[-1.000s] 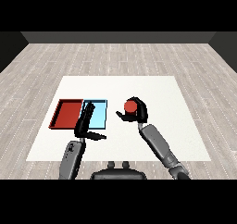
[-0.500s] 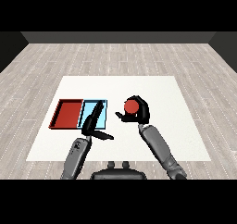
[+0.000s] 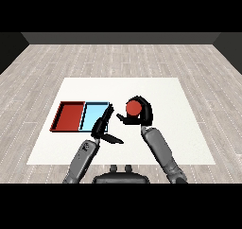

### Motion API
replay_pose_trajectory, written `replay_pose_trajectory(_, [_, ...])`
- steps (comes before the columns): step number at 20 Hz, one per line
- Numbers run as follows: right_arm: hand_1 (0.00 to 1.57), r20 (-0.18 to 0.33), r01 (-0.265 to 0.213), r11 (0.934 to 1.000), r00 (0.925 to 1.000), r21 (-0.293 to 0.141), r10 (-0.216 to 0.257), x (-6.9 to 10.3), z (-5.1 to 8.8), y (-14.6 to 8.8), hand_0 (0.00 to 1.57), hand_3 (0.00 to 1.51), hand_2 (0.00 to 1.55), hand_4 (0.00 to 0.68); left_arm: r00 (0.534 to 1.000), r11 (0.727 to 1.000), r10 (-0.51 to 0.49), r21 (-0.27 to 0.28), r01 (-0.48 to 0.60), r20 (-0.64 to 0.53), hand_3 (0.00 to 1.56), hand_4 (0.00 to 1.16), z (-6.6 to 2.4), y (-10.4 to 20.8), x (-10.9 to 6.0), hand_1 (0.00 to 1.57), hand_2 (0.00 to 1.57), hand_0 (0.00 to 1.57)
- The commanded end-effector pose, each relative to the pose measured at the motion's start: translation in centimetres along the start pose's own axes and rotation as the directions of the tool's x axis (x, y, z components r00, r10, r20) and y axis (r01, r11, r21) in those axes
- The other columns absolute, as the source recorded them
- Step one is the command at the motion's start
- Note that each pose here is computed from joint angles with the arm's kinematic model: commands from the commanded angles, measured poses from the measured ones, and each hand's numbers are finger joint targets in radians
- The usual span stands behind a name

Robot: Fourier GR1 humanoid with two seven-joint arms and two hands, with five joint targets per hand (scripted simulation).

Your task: Pick the red can and put it in the red box

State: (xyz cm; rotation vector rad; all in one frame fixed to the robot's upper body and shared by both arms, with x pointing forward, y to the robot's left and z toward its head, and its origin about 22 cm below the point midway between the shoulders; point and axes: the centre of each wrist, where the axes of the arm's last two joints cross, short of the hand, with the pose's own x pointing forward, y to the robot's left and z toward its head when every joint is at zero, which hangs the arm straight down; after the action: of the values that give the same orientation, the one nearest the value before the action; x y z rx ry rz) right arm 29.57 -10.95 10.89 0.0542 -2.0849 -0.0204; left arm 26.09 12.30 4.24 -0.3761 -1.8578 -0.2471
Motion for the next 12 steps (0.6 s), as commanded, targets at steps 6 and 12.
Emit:
replay_pose_trajectory(6, [1.57,-0.004,0.002,0.9993,1.0,0.038,-0.002,-1.6,0.3,-0.6,1.57,1.41,1.48,0.651,0.993,0.998,0.053,-0.025,-0.056,-0.102,0.0,0.0,-1.56,-2.6,-2.8,0.0,0.0,0.0])
replay_pose_trajectory(12, [1.57,0.009,0.031,0.9981,0.9995,0.054,-0.031,0.0,2.4,1.6,1.57,1.41,1.48,0.644,0.991,0.995,0.087,-0.043,-0.092,-0.102,0.0,0.0,-2.11,-3.2,-3.1,0.0,0.0,0.0])
